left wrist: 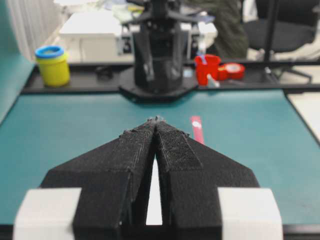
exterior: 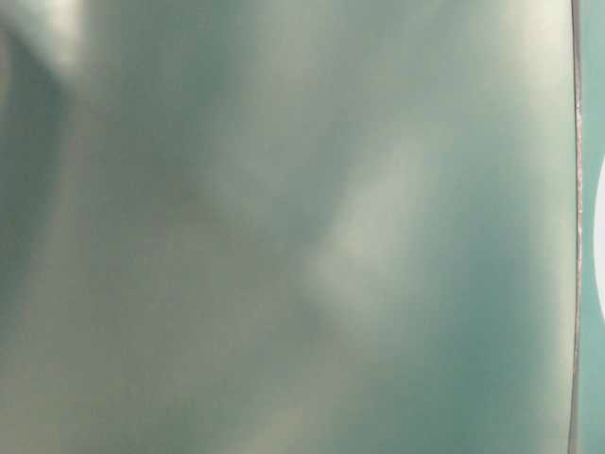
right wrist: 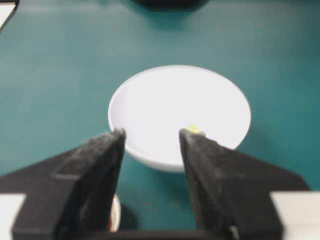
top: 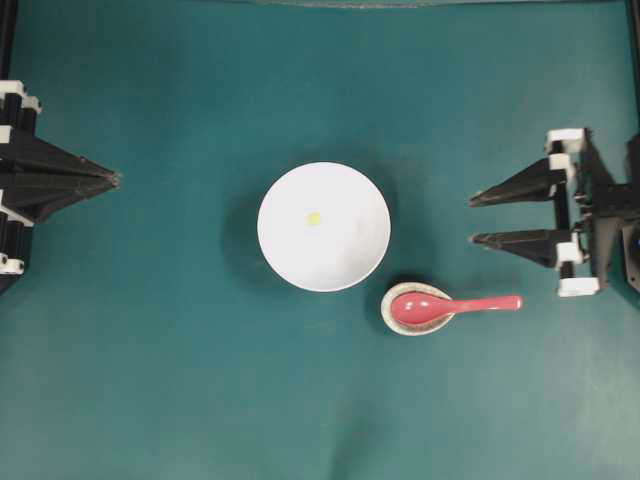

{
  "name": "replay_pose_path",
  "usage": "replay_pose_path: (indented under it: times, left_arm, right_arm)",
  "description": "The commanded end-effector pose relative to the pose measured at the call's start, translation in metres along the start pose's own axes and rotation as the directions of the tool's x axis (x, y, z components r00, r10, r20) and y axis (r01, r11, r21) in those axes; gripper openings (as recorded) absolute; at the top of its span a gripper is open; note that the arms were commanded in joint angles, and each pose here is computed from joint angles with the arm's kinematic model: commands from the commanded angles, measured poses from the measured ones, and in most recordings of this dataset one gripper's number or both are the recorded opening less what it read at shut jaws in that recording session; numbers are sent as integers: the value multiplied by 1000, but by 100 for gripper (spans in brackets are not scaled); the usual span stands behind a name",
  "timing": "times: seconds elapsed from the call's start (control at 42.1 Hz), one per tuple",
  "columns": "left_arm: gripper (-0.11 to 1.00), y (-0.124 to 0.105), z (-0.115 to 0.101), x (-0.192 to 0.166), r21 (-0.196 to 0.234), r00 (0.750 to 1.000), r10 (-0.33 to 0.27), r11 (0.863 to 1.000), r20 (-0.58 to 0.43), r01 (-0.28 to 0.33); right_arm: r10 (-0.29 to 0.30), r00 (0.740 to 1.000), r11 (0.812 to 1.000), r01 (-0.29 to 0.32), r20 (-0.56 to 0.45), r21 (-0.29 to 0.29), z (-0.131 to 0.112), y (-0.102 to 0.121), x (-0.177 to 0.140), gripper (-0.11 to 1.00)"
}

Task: Scoop the yellow hexagonal prism block from the bowl with a spoon using the right arm.
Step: 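Move the right gripper to the red spoon handle and close on it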

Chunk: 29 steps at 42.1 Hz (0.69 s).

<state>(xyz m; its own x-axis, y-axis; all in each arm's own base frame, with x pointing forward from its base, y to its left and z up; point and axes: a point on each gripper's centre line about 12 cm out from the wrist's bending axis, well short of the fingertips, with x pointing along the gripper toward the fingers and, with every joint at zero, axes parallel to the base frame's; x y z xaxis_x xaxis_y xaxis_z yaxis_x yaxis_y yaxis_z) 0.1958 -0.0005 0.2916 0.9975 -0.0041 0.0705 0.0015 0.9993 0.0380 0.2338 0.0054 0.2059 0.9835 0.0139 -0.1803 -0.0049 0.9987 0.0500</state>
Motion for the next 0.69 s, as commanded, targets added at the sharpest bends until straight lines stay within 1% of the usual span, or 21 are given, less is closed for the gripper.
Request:
replay_pose_path:
  times: [0.0,0.166,0.309,0.475,0.665]
  left_arm:
    - [0,0,4,2,5,1000,1,1000,8,-1]
    - [0,0,3,3,6,1000,0,1000,6,0]
    - [0,0,3,2,5,1000,1,1000,3,-1]
    - [0,0,3,2,5,1000,1,1000,-2,-1]
    - [0,0,2,3,5,1000,1,1000,-5,-1]
  right_arm:
    - [14,1000,1000,-14,10,11,-5,4,7,53]
    - [41,999,999,-40,-1,27,-24,14,12,53]
    - [58,998,997,-58,5,59,-41,24,11,53]
    - [57,998,994,-56,-6,96,-63,35,6,53]
    - [53,998,993,-50,-24,103,-84,49,6,53]
